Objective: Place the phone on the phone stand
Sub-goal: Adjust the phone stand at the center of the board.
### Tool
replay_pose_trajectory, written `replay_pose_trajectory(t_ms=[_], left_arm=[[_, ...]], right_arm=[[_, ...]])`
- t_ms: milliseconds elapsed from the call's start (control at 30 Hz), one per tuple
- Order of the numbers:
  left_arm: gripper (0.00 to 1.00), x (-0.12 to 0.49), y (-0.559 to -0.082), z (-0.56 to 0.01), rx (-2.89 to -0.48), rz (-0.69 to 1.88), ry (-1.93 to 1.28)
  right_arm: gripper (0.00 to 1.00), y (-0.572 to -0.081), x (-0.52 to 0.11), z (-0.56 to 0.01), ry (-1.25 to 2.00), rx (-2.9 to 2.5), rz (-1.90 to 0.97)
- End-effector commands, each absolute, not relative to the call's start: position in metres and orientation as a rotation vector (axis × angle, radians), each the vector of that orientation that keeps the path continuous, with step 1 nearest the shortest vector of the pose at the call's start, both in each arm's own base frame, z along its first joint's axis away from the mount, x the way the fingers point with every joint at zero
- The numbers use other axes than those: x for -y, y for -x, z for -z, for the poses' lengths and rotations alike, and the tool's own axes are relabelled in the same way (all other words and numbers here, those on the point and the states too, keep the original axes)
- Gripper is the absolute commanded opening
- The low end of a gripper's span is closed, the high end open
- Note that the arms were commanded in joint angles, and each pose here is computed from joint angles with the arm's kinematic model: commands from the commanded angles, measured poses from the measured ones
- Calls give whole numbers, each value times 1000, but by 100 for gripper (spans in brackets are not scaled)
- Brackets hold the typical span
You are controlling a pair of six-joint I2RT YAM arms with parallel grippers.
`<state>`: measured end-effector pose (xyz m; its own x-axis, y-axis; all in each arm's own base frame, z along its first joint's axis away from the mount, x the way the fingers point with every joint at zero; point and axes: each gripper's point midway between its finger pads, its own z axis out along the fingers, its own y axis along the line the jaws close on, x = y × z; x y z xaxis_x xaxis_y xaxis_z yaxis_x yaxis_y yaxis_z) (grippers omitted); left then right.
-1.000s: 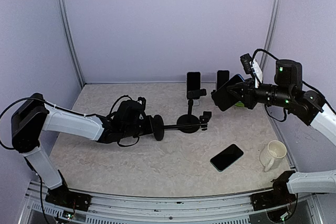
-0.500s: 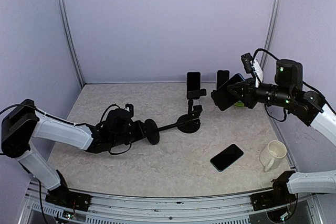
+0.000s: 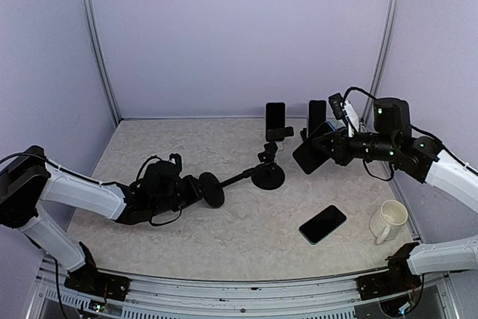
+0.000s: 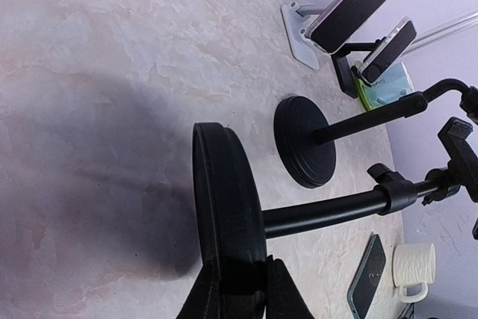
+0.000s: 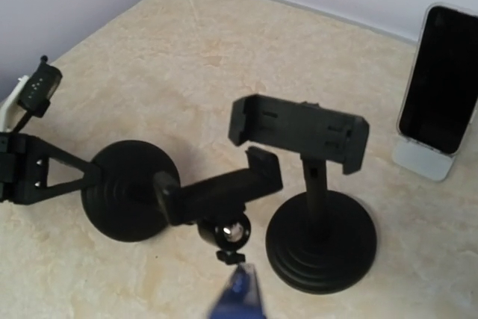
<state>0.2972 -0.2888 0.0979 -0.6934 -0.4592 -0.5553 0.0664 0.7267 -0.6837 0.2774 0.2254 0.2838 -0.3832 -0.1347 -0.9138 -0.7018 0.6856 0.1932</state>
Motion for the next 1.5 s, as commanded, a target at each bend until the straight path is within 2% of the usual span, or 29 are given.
replay_pose_trajectory(t_ms=[0, 433, 900, 1467], left_arm=[[0, 262, -285, -64, -2281, 753, 324], [0, 249, -277, -52, -2296, 700, 326], [0, 236, -271, -47, -2287, 632, 311], [0, 236, -264, -36, -2312, 618, 299]], right_arm=[[0, -287, -234, -300, 627, -1813, -749], [0, -304, -265, -264, 650, -1882, -671], [0, -321, -292, -251, 630, -1893, -647], [0, -316, -321, -236, 520, -1846, -857]])
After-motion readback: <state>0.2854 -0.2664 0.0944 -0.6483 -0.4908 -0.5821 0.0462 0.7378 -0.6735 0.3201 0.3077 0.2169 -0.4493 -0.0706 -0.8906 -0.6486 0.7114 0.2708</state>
